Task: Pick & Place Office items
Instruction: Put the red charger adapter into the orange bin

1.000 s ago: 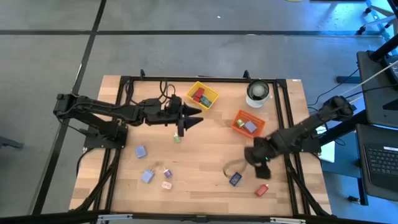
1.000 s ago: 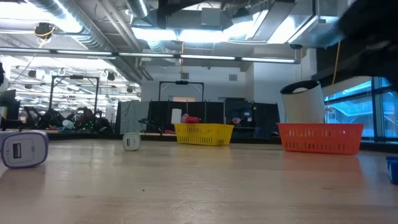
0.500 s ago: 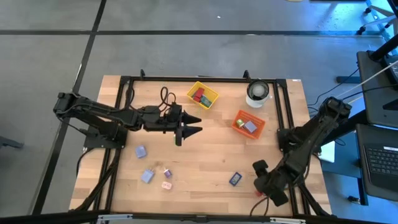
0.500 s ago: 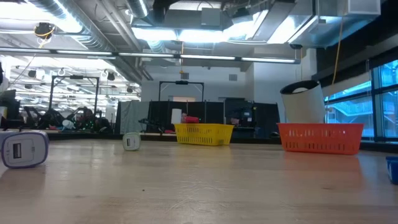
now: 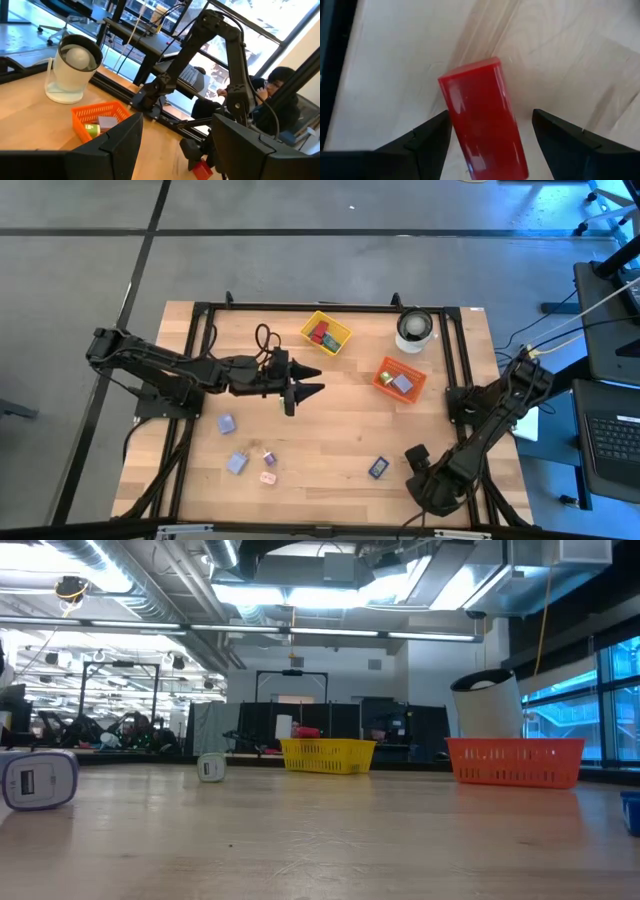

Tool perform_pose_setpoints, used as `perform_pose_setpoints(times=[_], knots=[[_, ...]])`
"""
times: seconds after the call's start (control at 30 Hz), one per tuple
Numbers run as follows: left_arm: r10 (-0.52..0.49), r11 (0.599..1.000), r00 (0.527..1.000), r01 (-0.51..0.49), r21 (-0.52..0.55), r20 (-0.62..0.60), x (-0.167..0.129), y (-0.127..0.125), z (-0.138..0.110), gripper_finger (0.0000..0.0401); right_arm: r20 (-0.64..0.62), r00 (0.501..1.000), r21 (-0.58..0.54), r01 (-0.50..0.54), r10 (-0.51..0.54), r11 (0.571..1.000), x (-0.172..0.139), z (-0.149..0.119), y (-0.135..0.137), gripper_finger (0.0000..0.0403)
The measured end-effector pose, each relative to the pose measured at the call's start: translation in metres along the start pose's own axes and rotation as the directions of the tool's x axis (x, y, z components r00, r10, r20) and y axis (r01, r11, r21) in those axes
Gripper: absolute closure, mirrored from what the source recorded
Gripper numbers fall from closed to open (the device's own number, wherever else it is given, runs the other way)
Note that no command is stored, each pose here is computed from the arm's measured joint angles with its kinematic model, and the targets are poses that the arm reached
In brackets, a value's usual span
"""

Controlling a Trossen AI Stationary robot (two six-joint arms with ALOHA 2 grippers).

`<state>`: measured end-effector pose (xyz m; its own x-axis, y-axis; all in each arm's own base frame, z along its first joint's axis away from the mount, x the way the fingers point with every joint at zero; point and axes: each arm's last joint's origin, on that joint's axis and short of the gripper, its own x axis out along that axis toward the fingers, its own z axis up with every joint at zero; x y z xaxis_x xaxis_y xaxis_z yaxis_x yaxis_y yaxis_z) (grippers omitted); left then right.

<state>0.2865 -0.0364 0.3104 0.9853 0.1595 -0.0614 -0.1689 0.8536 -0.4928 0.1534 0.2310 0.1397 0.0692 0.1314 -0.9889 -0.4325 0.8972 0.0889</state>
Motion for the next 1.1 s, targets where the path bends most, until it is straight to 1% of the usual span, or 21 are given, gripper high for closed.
perform_pose_setpoints(times=[0.13,0.23,0.33,0.47,0.5,0.53,0.6,0.7,0.8,0.87,0.93,0.97,1.0,1.03,1.1], knots=[[0.004,1.000,1.000,-0.004,0.000,0.002,0.000,0.000,0.000,0.0169,0.000,1.000,0.061,-0.003,0.003,0.998,0.001,0.000,0.000,0.0136],[0.004,1.000,1.000,-0.004,0.000,0.002,0.000,0.000,0.000,0.0169,0.005,1.000,0.099,-0.007,0.006,0.995,0.001,0.001,0.001,0.0159],[0.004,1.000,1.000,-0.004,0.000,0.003,0.000,0.000,0.000,0.0169,0.013,1.000,0.127,-0.010,0.009,0.992,0.001,0.002,0.001,0.0200],[0.004,1.000,1.000,-0.004,0.000,0.003,0.000,0.000,0.000,0.0169,0.019,1.000,0.169,-0.014,0.011,0.986,0.001,0.002,0.001,0.0270],[0.004,1.000,1.000,-0.004,0.000,0.003,0.000,0.000,0.000,0.0169,0.019,1.000,0.192,-0.016,0.012,0.981,0.001,0.003,0.001,0.0283],[0.004,1.000,1.000,-0.004,0.000,0.003,0.000,0.000,0.000,0.0169,0.017,1.000,0.222,-0.020,0.016,0.975,0.001,0.003,0.000,0.0283],[0.004,1.000,1.000,-0.004,0.000,0.003,0.000,0.000,0.000,0.0169,0.013,0.999,0.295,-0.033,0.031,0.955,0.001,0.004,-0.001,0.0282],[0.001,1.000,1.000,-0.001,0.000,0.000,0.000,-0.001,-0.001,0.0169,0.017,0.999,0.414,-0.032,0.027,0.910,-0.001,0.005,-0.004,0.0282],[-0.007,1.000,1.000,0.007,0.001,-0.005,-0.001,-0.003,-0.002,0.0169,0.065,0.997,0.519,-0.007,-0.031,0.855,-0.009,0.008,-0.012,0.0282],[-0.013,1.000,1.000,0.013,0.001,-0.009,-0.002,-0.005,-0.003,0.0169,0.124,0.985,0.580,0.025,-0.118,0.814,-0.020,0.009,-0.022,0.0282],[-0.015,1.000,1.000,0.015,0.001,-0.010,-0.002,-0.005,-0.003,0.0169,0.191,0.951,0.638,0.068,-0.243,0.767,-0.033,0.011,-0.035,0.0282],[-0.014,1.000,1.000,0.014,0.001,-0.010,-0.002,-0.005,-0.003,0.0169,0.235,0.919,0.670,0.083,-0.316,0.738,-0.040,0.012,-0.042,0.0282],[-0.013,1.000,1.000,0.013,0.001,-0.009,-0.002,-0.005,-0.003,0.0169,0.282,0.873,0.705,0.091,-0.397,0.703,-0.048,0.014,-0.049,0.0282],[-0.013,1.000,1.000,0.013,0.001,-0.009,-0.002,-0.005,-0.003,0.0169,0.325,0.817,0.744,0.090,-0.476,0.662,-0.056,0.015,-0.057,0.0282],[-0.013,1.000,1.000,0.013,0.000,-0.010,-0.002,-0.005,-0.003,0.0169,0.380,0.677,0.820,0.068,-0.630,0.569,-0.072,0.018,-0.072,0.0282]])
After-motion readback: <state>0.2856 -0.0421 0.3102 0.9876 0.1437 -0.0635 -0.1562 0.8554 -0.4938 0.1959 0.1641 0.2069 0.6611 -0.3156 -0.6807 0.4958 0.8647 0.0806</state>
